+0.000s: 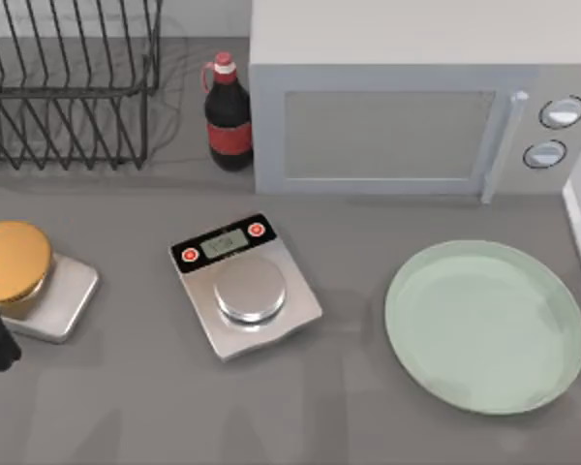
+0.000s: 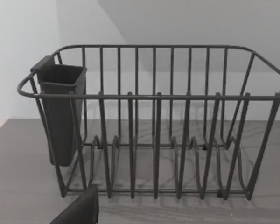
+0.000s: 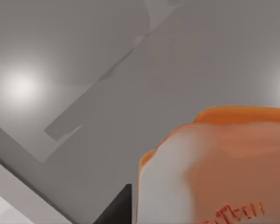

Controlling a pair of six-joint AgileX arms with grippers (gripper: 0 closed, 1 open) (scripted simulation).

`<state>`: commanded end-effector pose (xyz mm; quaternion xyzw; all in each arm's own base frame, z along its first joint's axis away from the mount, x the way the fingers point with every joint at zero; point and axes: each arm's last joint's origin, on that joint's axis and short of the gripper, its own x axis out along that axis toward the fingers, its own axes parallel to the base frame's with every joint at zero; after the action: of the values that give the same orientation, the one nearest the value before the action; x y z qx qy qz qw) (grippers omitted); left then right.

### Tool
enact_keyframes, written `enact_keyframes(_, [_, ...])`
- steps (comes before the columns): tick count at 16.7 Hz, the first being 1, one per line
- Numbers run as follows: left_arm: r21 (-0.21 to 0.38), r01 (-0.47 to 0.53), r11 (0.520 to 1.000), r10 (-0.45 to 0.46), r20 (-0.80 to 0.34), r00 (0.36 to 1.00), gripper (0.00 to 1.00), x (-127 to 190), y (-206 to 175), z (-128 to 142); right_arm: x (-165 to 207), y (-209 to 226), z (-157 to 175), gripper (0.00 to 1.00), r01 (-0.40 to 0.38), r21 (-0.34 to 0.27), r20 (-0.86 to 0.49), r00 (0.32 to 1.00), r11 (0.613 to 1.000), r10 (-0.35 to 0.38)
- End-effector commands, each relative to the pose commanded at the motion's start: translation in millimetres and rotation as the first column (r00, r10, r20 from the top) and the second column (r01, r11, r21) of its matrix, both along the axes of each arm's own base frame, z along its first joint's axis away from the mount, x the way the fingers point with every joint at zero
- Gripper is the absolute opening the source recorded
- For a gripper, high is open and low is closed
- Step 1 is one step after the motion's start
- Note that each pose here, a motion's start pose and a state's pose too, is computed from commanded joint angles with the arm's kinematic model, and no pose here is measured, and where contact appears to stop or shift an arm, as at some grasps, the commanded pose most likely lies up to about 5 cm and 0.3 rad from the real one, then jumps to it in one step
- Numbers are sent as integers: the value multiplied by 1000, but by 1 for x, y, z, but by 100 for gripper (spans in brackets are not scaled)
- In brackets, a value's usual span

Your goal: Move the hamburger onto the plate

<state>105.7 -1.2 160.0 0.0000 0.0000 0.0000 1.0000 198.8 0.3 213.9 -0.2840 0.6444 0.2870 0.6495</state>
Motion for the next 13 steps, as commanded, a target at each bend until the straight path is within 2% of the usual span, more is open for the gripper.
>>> enact_keyframes(5, [0,0,1000,0,0,1000,100,0,0,0,1,1,-1,0,-4,0,-3,1000,1000,4])
enact_keyframes(6, [0,0,1000,0,0,1000,100,0,0,0,4,3,0,0,-27,0,-1,1000,1000,27])
enact_keyframes(8, [0,0,1000,0,0,1000,100,0,0,0,19,15,4,0,-116,1,4,993,993,116])
enact_keyframes(10, [0,0,1000,0,0,1000,100,0,0,0,42,35,5,0,-247,2,-1,969,969,247])
enact_keyframes(13, [0,0,1000,0,0,1000,100,0,0,0,79,79,-6,0,-462,11,-25,887,887,462])
